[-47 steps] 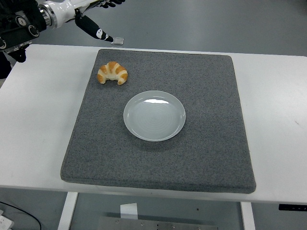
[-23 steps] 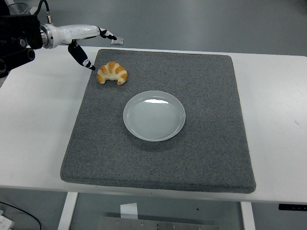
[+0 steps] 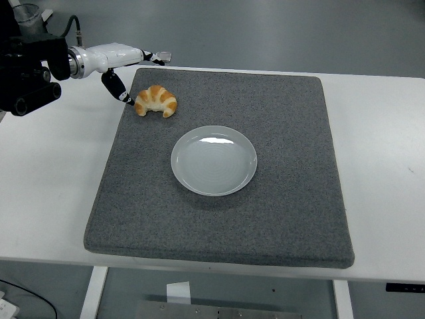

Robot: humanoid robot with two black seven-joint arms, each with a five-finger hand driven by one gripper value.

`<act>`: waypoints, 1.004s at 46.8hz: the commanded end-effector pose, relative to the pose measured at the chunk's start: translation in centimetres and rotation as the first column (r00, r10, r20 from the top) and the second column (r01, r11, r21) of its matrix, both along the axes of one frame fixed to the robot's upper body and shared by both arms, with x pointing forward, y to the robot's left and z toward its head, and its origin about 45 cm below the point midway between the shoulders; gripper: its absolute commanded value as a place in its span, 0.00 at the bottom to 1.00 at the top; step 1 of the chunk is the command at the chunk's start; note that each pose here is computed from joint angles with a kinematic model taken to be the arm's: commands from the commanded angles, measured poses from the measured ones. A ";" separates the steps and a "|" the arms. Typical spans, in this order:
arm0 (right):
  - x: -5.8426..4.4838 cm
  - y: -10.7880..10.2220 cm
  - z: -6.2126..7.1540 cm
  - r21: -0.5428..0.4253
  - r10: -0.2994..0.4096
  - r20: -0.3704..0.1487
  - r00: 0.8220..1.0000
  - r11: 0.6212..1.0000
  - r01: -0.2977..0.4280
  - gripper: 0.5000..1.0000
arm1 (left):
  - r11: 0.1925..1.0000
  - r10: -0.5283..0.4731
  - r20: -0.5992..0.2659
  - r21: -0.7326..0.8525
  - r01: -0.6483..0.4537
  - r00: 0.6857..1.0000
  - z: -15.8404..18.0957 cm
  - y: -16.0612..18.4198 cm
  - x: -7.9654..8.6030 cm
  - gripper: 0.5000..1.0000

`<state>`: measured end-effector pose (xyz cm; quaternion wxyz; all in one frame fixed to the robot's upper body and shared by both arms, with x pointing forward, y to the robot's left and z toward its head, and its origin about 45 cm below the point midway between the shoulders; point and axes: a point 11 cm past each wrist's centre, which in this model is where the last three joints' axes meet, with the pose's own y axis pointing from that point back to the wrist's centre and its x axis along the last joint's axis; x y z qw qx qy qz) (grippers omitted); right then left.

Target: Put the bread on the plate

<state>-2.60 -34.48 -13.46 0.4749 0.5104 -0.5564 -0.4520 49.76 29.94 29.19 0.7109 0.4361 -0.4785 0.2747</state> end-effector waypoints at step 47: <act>0.0 0.0 0.0 0.000 0.001 0.000 1.000 1.000 -0.001 0.86 | 0.998 0.055 0.115 0.022 -0.057 0.992 -6.0 -1.5 0.4 0.95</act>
